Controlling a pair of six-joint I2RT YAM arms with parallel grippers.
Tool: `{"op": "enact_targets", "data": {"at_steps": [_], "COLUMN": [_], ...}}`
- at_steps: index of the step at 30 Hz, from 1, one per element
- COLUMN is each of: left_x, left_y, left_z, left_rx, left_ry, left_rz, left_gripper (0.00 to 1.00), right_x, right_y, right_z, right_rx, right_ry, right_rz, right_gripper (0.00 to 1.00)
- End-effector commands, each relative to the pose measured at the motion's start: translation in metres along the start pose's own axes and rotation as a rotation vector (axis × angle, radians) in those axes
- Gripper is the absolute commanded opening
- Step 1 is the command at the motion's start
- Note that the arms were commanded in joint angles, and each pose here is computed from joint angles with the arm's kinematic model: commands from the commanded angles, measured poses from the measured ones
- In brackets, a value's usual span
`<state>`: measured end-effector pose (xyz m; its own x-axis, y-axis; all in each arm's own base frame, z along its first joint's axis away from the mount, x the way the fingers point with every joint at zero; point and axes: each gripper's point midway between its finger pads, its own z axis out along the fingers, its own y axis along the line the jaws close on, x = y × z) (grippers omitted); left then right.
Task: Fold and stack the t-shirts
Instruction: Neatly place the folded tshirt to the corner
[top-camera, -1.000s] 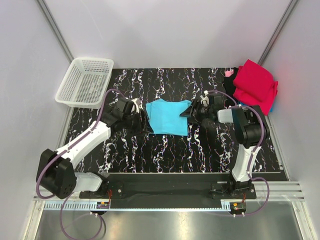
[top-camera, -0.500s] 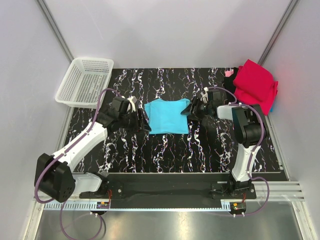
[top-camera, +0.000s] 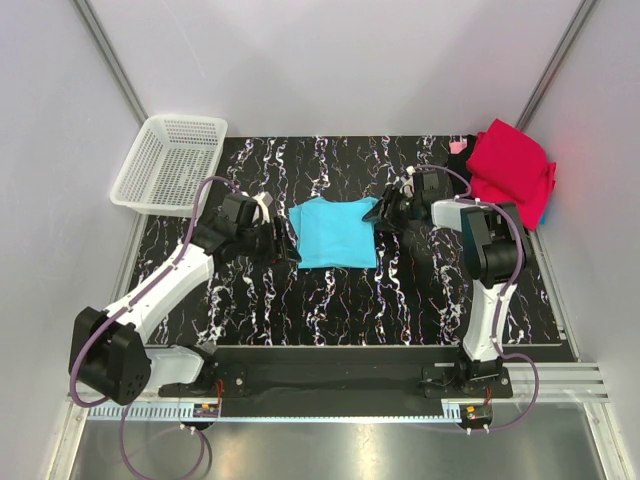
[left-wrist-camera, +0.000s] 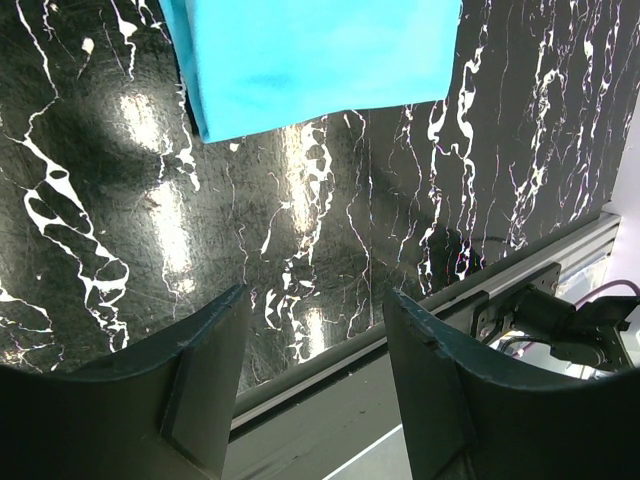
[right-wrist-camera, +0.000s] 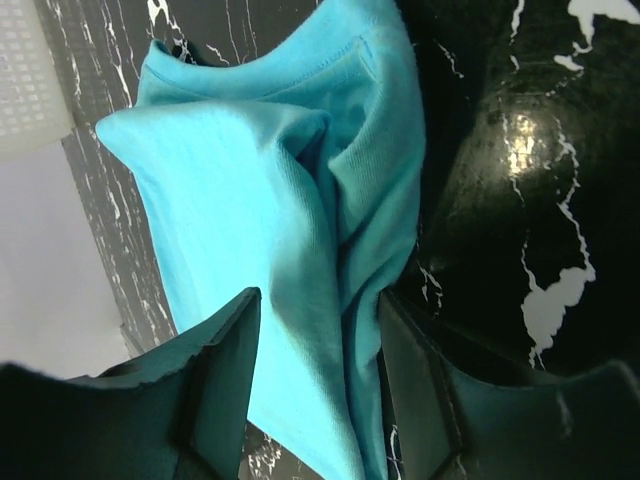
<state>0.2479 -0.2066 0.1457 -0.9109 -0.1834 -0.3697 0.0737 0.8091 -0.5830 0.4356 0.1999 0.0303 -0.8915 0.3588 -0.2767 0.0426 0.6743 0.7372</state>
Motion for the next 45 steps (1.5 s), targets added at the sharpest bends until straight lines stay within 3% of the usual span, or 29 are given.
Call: {"op": "enact_targets", "data": {"at_steps": [1,17,21,24,25,32,40,45], "left_x": [-0.001,-0.004,-0.004,-0.004,-0.003,-0.002,-0.001,-0.002], "left_y": [-0.004,-0.005,-0.004,-0.003,-0.002,0.002,0.004,0.005], "left_z": [-0.005,-0.011,-0.012,-0.013,-0.013,-0.016,-0.017,-0.017], "left_rx": [0.042,0.05,0.047,0.045,0.043,0.032,0.032,0.028], "left_ry": [-0.013,-0.027,-0.03,-0.034,-0.034,-0.04,-0.042,-0.043], "left_rz": [0.021,0.016,0.015,0.016,0.017,0.015,0.013,0.009], "left_gripper": [0.6,0.61,0.61,0.61,0.61,0.61,0.61,0.61], "right_x": [0.018,0.059,0.066,0.07,0.069,0.056,0.013,-0.024], "right_y": [-0.019,-0.013,-0.011,-0.01,-0.009,-0.012,-0.049,-0.032], "right_z": [0.011,0.001,0.005,0.008,0.008,0.001,-0.044,-0.069], "right_rx": [0.027,-0.001,-0.028,-0.052,-0.055,0.026,0.491,0.57], "right_ry": [0.072,0.212,0.248,0.274,0.275,0.212,0.093,0.007], "right_rz": [0.032,0.052,0.051,0.055,0.056,0.005,-0.114,-0.209], "right_gripper": [0.58,0.5,0.41,0.19,0.0,0.0,0.0,0.0]}}
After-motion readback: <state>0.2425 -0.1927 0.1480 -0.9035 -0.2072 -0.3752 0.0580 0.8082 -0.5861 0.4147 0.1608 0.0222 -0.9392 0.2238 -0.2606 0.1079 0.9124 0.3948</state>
